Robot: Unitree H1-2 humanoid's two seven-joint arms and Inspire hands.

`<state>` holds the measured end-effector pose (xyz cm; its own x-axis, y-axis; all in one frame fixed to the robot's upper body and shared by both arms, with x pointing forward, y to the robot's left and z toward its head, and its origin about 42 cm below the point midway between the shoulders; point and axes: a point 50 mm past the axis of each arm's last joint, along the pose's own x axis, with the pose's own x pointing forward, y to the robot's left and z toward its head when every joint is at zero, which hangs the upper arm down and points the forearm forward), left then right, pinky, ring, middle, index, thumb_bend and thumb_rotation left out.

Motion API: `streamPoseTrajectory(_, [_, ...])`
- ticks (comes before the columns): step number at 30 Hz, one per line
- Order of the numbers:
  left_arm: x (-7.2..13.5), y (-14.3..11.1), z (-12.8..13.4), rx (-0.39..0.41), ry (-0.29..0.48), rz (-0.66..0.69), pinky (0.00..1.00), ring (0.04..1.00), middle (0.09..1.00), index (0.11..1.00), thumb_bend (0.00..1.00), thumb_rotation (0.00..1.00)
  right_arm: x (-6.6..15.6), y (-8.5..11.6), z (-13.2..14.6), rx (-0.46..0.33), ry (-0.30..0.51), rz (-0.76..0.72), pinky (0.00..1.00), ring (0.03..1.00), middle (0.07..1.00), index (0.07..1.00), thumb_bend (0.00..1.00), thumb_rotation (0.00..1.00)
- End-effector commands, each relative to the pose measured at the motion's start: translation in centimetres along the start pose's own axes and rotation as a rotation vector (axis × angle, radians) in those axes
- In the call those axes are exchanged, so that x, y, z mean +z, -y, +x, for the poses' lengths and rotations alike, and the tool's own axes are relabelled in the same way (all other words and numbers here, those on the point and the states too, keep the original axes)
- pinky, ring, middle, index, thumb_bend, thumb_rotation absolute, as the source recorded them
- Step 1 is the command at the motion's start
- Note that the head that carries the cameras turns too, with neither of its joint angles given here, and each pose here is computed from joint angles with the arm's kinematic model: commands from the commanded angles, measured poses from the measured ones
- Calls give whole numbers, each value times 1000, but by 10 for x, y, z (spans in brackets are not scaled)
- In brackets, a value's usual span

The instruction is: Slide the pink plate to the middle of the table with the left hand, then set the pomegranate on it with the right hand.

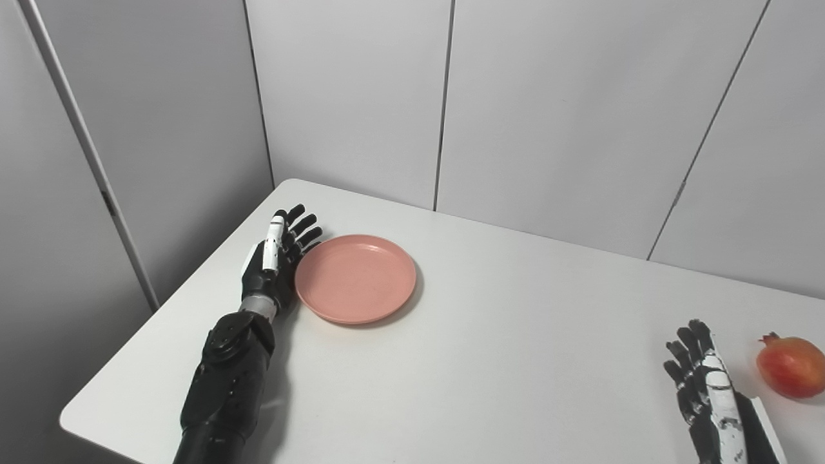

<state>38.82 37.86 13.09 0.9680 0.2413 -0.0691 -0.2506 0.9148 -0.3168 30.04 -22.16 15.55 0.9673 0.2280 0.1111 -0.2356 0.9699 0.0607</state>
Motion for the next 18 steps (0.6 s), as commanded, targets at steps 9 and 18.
streamPoseTrajectory(9, [1,32,4,-89,-8,-16,866,876,882,874,375,1000,12,-3,10,23,68,-11,1000,1000,1000,1000,92,1000])
streamPoseTrajectory(18, [-6,59,3,-129,-35,-16,866,874,881,870,371,1000,9,-7,12,7,61,6,1000,1000,1000,1000,124,1000])
